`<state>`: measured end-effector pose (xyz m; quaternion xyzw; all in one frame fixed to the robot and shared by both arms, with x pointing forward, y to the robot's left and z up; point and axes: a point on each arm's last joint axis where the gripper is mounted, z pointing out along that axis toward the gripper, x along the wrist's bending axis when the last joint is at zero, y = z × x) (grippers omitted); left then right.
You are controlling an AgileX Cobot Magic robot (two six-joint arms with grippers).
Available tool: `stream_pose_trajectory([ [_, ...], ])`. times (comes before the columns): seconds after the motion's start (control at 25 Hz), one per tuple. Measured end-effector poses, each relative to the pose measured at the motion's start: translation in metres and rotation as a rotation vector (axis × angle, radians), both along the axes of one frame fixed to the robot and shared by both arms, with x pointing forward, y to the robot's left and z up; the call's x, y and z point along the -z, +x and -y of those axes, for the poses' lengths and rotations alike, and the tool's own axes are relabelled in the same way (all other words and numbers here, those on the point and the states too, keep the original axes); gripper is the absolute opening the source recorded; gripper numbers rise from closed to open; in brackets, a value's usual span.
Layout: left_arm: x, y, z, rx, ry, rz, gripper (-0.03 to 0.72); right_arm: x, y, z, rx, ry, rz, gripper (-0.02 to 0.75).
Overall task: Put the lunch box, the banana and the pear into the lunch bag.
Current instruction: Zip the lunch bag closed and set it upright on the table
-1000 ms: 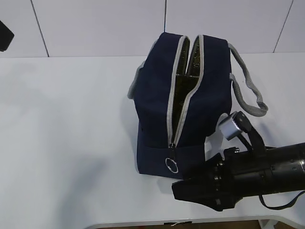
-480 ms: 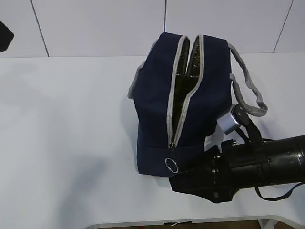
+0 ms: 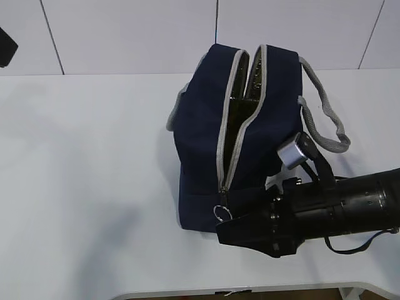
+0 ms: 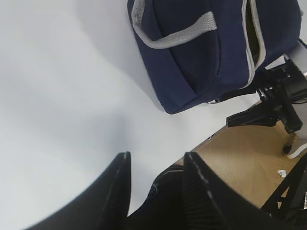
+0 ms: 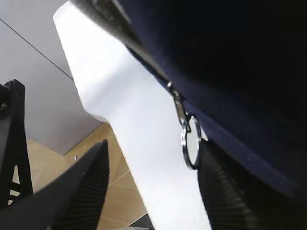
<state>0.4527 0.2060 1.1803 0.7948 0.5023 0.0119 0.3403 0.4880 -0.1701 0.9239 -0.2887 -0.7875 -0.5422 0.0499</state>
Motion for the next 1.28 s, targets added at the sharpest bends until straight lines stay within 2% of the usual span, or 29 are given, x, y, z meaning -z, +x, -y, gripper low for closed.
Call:
stream_pose_trajectory([
  [0.36, 0.000, 0.000, 0.000, 0.000, 0.000, 0.000, 0.257, 0.007, 0.006, -0.004, -0.026, 0.031, -0.017, 0.479],
  [0.72, 0.000, 0.000, 0.000, 0.000, 0.000, 0.000, 0.256, 0.008, 0.007, -0.003, -0.028, 0.017, 0.000, 0.347],
  [1.28, 0.000, 0.000, 0.000, 0.000, 0.000, 0.000, 0.254, 0.000, 0.022, -0.005, -0.018, -0.003, 0.058, 0.321],
])
